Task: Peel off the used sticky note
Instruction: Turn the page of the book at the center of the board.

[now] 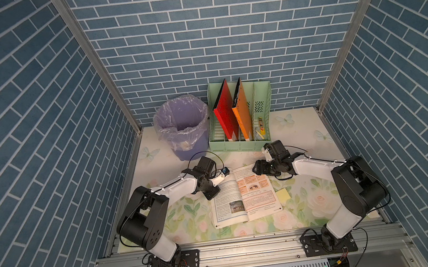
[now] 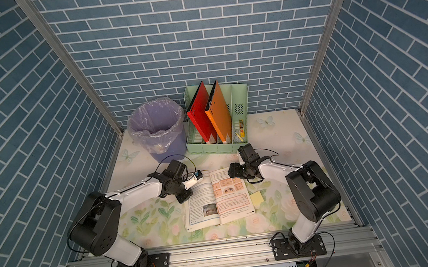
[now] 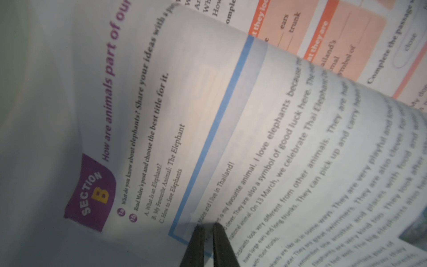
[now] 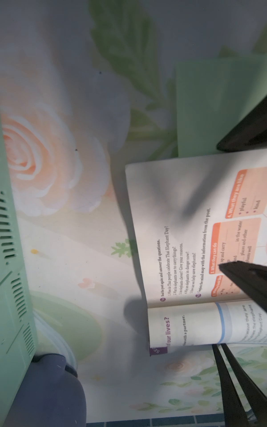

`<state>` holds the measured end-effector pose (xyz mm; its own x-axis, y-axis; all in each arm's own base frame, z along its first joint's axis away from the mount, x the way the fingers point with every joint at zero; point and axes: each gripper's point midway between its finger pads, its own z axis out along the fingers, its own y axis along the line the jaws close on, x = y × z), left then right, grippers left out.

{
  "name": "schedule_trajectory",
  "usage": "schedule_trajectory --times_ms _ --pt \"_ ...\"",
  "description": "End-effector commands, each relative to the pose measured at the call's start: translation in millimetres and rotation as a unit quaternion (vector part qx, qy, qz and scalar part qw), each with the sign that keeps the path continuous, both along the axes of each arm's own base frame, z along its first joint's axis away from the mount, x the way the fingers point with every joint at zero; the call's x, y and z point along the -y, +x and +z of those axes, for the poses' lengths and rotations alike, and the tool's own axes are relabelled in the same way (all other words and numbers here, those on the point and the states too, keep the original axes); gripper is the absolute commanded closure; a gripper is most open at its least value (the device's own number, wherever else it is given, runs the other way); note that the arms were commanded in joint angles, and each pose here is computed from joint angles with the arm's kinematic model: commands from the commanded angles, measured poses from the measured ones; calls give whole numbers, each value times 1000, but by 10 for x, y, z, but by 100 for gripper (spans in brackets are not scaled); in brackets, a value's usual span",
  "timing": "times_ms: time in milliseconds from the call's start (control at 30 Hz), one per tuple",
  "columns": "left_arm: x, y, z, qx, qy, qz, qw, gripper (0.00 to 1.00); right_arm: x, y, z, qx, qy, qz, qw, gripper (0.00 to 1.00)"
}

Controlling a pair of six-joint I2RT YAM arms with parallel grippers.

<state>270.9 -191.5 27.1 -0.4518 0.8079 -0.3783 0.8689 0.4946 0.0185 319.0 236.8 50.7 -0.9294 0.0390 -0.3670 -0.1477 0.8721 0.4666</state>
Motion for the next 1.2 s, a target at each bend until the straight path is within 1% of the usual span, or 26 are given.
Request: schedule_trajectory --times_ms 0,267,467,533,600,633,733,867,933,1000,1167 --pt "15 11 95 9 0 -6 1000 86 -81 -54 -4 -3 20 12 1000 27" --pt "10 37 96 12 2 -4 1000 86 -197 -130 152 6 39 24 999 34" --pt "14 47 117 15 2 -3 1000 86 -332 -261 234 7 46 45 998 46" --pt "11 44 138 14 -2 -3 1000 86 -399 -336 277 6 53 58 997 51" --pt "6 60 186 12 -10 1 1000 86 -477 -403 361 11 57 70 996 58" --pt "10 100 269 11 -23 9 1000 86 -543 -434 443 16 63 77 995 63" --pt "16 225 544 16 -58 25 998 86 -730 -483 657 29 78 90 992 73" --pt "-93 372 950 34 -104 48 993 85 -1034 -564 804 34 85 89 992 74" --pt "-193 434 1118 42 -120 62 990 85 -1160 -597 758 24 79 71 994 70" --pt "-313 472 1202 49 -122 76 988 85 -1324 -650 685 12 88 60 994 72" --pt "-578 497 1266 59 -117 101 986 85 -1761 -682 575 1 111 48 993 72"
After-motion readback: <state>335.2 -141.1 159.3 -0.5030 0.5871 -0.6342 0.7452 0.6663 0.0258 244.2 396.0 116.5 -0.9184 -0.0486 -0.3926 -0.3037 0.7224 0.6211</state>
